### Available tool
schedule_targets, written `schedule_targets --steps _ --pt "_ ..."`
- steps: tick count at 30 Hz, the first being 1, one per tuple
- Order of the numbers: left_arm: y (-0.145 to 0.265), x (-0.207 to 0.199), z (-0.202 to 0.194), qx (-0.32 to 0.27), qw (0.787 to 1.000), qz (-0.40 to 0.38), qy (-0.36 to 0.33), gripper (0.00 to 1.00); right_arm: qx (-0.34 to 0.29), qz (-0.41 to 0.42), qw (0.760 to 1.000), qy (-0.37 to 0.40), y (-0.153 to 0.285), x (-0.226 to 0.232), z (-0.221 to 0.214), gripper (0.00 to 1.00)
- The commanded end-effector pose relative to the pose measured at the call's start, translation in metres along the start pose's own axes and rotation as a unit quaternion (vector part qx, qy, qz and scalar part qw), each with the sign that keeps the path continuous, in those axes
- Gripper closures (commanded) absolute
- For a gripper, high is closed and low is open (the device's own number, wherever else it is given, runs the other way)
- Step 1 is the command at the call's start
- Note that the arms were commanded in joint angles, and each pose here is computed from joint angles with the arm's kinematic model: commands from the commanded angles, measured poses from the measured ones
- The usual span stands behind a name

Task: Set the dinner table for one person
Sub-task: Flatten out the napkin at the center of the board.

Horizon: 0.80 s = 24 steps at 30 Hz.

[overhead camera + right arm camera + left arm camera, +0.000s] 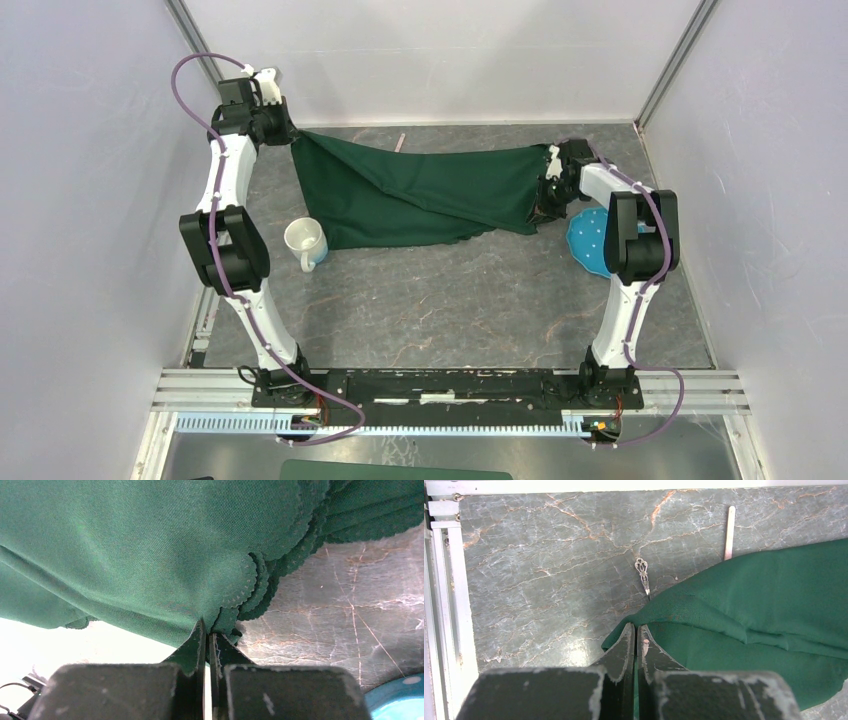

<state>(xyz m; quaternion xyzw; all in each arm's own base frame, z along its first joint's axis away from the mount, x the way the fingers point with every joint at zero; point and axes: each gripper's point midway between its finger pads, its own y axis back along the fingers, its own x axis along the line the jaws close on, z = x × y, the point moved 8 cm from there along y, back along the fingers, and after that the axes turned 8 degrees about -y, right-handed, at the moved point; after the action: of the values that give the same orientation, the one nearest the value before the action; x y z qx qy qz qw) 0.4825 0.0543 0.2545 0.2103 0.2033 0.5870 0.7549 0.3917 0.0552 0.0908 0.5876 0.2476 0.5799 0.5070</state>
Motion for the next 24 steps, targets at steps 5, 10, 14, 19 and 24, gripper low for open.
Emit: schedule_targets --steps 5,10,14,19,24 --pt "0.015 0.002 0.023 -0.042 0.999 0.009 0.002 0.98 -0.031 0.034 0.999 0.008 0.017 0.03 0.041 1.0" --pt "0.021 0.001 0.027 -0.047 0.999 0.013 -0.003 0.98 -0.084 0.114 0.99 -0.019 0.046 0.063 0.085 1.0" --pt "0.028 0.0 0.03 -0.048 0.999 0.017 -0.008 0.98 -0.141 0.183 0.972 -0.053 0.076 0.071 0.113 1.0" --pt "0.036 -0.001 0.034 -0.051 0.998 0.02 -0.012 0.98 -0.194 0.236 0.949 -0.072 0.11 0.071 0.136 1.0" --pt "0.047 -0.003 0.044 -0.061 0.998 0.023 -0.02 0.98 -0.257 0.294 0.916 -0.092 0.152 0.063 0.158 1.0"
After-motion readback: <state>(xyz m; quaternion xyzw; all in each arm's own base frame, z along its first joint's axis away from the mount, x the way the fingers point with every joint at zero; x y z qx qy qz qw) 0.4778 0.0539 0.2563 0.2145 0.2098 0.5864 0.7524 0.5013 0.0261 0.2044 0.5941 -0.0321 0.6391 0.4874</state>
